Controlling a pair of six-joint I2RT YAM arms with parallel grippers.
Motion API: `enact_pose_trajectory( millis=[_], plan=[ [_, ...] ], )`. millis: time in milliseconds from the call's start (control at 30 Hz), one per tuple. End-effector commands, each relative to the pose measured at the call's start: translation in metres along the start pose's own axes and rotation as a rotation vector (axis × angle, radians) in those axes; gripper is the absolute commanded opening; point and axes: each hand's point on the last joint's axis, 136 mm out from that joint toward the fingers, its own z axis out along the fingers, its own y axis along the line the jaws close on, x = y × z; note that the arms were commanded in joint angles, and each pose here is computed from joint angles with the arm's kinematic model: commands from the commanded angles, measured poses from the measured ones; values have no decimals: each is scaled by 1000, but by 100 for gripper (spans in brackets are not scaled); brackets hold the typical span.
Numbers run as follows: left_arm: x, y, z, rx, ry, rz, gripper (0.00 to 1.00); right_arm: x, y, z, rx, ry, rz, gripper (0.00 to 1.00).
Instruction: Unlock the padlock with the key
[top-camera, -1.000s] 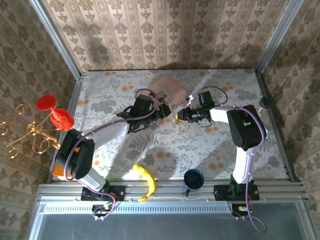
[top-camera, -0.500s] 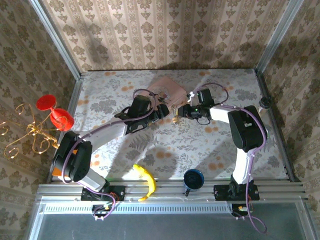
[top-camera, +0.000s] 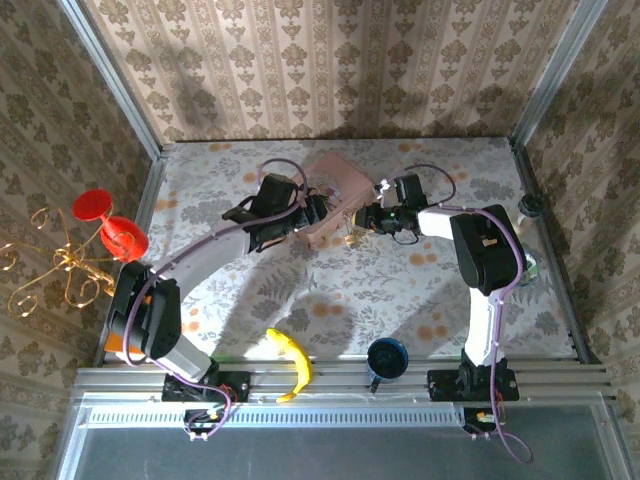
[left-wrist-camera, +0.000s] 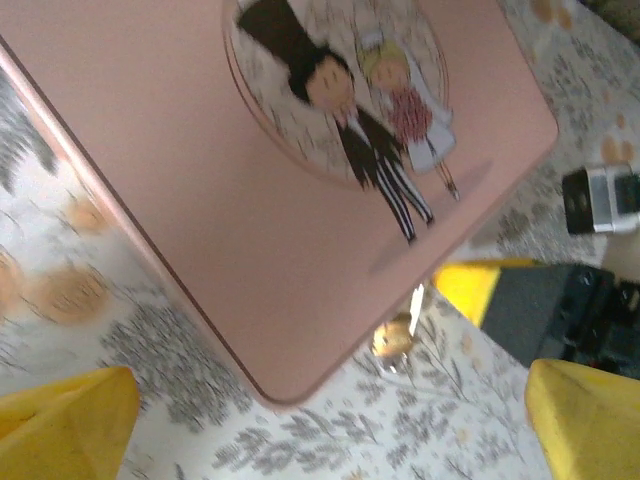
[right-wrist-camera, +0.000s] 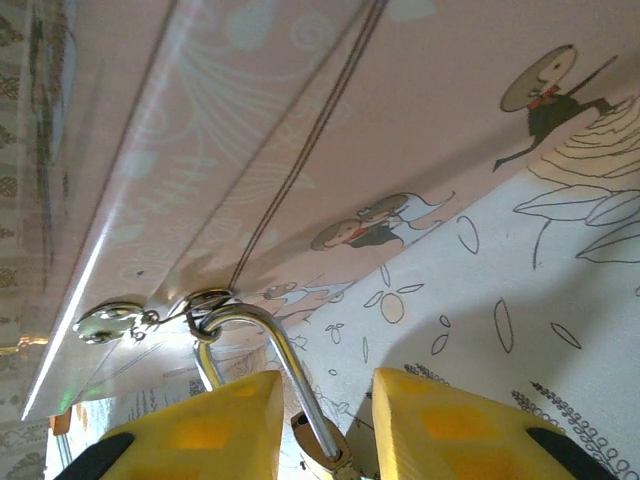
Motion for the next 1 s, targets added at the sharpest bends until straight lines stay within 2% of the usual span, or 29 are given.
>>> enact_pose_trajectory(
  millis=[0,133,500,833,967],
  plan=[
    [-12,33,0,-189,-28,102,100,-2,10,3,-36,9,-15,32],
    [-18,49,15,-248,5,97,100,2,11,6,-38,26,-22,34],
    [-17,62,46,-322,77,157,100,7,11,14,-31,50,-27,33],
    [-3,71,49,-326,111,144,100,13,8,18,-33,58,-19,26],
    [0,71,49,-317,114,135,100,11,10,18,-43,48,-11,20]
  ],
)
